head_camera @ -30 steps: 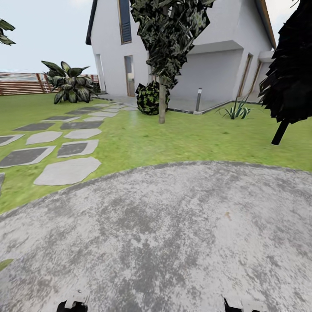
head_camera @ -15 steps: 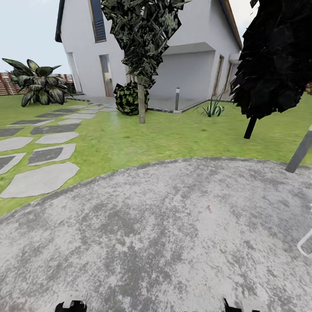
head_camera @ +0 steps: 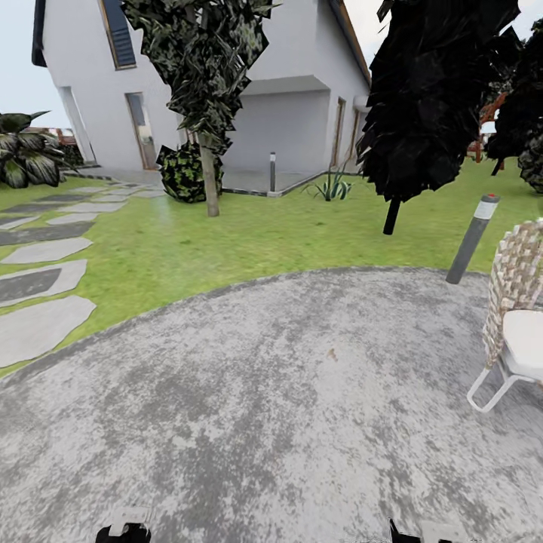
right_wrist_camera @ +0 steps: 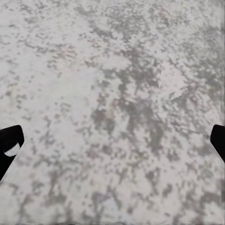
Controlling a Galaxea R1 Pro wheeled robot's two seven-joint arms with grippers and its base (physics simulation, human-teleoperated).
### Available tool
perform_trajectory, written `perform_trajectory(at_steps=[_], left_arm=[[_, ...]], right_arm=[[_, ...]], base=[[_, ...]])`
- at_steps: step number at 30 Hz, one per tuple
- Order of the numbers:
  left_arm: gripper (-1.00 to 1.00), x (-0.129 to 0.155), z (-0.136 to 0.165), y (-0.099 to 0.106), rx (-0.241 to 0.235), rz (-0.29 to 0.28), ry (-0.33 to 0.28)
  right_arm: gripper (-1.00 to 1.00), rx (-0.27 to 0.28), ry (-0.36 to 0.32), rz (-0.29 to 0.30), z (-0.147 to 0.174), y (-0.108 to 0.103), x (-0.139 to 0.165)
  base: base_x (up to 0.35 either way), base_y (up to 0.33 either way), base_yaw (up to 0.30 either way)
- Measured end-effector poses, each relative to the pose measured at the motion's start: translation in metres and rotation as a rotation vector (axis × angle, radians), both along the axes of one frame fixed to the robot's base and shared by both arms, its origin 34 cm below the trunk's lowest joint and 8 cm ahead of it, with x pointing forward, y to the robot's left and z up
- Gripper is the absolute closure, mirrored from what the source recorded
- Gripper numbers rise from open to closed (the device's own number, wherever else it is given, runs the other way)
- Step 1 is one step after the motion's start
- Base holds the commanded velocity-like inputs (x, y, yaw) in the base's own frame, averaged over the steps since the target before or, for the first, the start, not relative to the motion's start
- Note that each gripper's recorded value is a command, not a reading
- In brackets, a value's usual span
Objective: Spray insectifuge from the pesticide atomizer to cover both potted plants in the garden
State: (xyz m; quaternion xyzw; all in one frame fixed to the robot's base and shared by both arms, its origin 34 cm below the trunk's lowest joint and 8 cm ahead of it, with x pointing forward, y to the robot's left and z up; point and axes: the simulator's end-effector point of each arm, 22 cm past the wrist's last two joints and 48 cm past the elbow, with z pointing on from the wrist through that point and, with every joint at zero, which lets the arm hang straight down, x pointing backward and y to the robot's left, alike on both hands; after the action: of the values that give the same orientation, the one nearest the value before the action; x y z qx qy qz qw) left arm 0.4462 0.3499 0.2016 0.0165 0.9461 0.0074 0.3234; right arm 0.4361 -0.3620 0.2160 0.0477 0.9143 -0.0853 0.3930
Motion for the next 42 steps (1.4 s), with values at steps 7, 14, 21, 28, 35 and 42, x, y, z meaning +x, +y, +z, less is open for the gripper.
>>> perform_trajectory(at_steps=[7, 14, 21, 28, 35, 42], left_arm=[[1.0, 0.0, 0.0, 0.001, 0.001, 0.001, 0.0], [1.0, -0.007, -0.002, 0.001, 0.001, 0.001, 0.005], [1.0, -0.006, 0.001, 0.002, 0.003, 0.002, -0.003], [1.0, 0.0, 0.015, 0.002, 0.003, 0.002, -0.011], [1.0, 0.002, 0.03, 0.002, 0.003, 0.002, -0.007], [1.0, 0.005, 0.044, 0.002, 0.003, 0.002, -0.003]], right_arm=[[-1.0, 0.0, 0.0, 0.0, 0.0, 0.0, 0.0], [-1.0, 0.0, 0.0, 0.0, 0.0, 0.0, 0.0], [-1.0, 0.0, -0.008, 0.0, 0.003, 0.0, 0.002], [-1.0, -0.001, -0.016, 0.0, 0.018, 0.0, 0.008], [-1.0, 0.0, -0.014, 0.0, 0.033, 0.0, 0.012], [-1.0, 0.0, -0.011, 0.0, 0.047, 0.0, 0.015]], base=[[0.0, 0.0, -0.298], [0.0, 0.0, -0.298], [0.0, 0.0, -0.298], [0.0, 0.0, -0.298], [0.0, 0.0, -0.298], [0.0, 0.0, -0.298]])
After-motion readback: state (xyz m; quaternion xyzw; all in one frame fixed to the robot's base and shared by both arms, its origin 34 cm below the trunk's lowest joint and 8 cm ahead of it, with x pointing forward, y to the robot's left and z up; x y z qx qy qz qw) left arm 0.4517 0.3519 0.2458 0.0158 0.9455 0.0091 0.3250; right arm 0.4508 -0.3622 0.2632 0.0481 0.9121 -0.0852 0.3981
